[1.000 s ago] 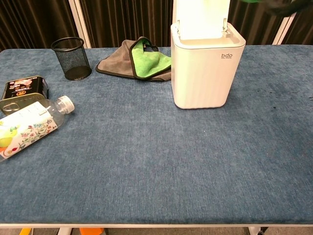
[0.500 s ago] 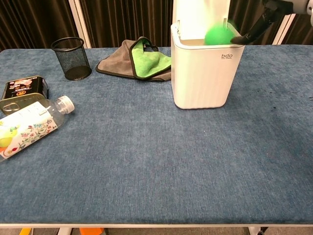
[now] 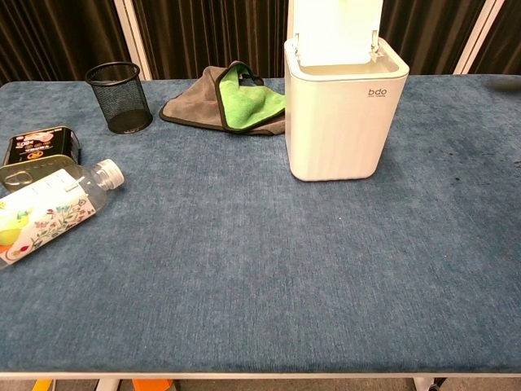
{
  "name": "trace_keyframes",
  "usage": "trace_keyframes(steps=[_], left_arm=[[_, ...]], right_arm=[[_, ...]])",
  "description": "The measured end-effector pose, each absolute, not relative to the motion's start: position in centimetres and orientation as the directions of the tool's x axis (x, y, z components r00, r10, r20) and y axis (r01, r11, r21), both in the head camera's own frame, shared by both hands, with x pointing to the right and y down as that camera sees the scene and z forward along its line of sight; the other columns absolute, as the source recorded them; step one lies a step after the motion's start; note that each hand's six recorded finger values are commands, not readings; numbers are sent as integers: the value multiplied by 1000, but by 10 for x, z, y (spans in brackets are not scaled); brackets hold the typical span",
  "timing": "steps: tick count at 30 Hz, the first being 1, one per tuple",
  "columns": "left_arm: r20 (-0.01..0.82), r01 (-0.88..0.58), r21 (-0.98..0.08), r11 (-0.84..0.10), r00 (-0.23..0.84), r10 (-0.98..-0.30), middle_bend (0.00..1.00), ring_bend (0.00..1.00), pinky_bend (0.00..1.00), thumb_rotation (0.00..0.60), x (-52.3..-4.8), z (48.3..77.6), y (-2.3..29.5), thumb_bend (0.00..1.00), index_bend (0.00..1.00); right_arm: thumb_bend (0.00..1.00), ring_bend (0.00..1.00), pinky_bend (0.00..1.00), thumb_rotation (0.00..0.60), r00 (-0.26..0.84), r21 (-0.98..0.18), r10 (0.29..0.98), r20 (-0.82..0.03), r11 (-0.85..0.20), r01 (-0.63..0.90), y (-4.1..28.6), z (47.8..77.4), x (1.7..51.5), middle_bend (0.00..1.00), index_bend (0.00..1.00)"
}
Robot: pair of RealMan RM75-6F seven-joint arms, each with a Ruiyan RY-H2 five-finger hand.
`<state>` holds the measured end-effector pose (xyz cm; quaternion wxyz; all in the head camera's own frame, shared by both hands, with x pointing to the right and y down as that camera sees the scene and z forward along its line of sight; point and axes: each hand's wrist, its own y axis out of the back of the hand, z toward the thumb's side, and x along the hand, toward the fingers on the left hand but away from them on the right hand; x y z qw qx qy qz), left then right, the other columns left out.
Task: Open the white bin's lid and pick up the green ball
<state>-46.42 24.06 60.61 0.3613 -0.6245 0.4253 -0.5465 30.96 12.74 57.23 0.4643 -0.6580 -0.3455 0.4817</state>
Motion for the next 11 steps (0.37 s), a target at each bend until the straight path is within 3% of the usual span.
trace_keyframes(steps=[6,11], left_arm=[[355,-136,-924,-358,47,-934,182,51,133,600,-461,603,242,61,240],[336,-129,-931,-341,60,-940,183,51,132,600,-456,600,242,61,240]], right_arm=[[109,0,0,600,107,-886,880,-464,-462,-44,210,589,389,0,0],[122,0,0,600,21,-883,884,-468,-467,-42,248,586,424,0,0]])
